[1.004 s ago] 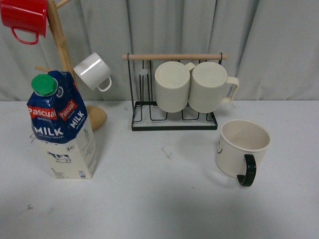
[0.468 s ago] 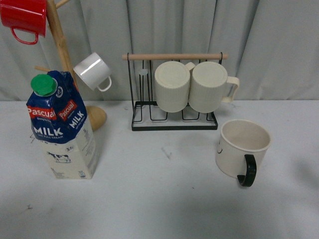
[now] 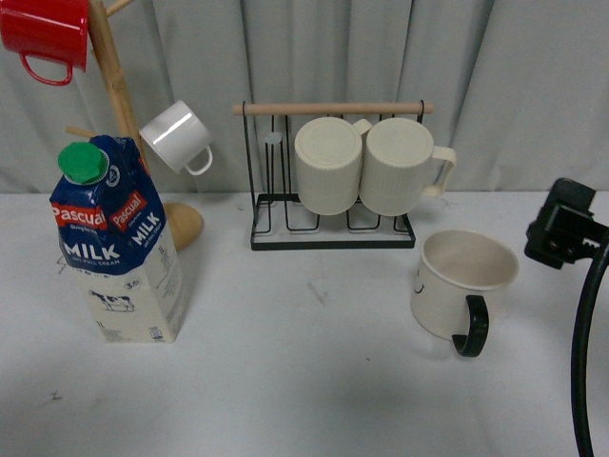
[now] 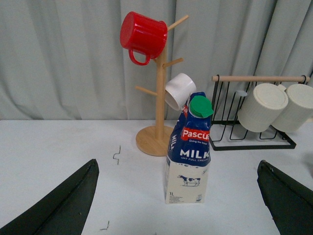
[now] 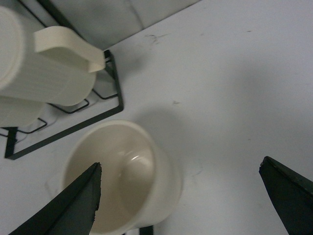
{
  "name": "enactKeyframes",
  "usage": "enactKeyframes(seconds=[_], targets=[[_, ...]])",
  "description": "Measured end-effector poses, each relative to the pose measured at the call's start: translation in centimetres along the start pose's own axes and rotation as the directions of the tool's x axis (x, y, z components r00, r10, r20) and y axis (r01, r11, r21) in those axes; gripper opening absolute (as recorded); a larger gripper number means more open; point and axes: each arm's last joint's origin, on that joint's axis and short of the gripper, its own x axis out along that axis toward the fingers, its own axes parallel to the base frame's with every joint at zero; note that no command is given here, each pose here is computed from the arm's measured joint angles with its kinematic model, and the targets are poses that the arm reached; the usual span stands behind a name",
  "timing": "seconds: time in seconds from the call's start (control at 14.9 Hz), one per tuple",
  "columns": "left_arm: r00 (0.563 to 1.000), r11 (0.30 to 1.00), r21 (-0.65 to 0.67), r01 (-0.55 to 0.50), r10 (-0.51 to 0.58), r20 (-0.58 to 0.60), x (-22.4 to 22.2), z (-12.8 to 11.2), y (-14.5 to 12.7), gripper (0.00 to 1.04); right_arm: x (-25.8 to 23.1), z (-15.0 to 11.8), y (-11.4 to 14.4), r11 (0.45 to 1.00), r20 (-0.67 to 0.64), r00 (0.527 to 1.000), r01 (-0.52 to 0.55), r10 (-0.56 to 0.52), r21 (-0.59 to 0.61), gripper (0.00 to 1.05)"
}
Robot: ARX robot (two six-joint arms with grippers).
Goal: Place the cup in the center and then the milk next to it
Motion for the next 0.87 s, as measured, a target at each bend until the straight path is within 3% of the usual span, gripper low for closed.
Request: enactKeyframes(seconds=[0.27, 0.6, 0.87], targets=[[1.0, 1.0, 0.0, 0.0, 0.0, 0.0, 0.0, 0.0, 0.0, 0.98, 1.5, -0.3, 3.4, 1.0, -0.056, 0.998, -0.016, 0.014, -0.026, 0.98], [1.0, 1.0, 0.0, 0.0, 0.0, 0.0, 0.0, 0.0, 0.0, 0.98, 3.8, 1.3, 5.1, 0.999, -0.103, 0.994, 0.038, -0.038, -0.002, 0.98], [1.0, 1.0, 0.0, 0.0, 0.0, 0.0, 0.0, 0.0, 0.0, 0.98, 5.2, 0.5, 5.3, 0.997, -0.186, 0.98, 0.074, -0.072, 0.007, 0.98]])
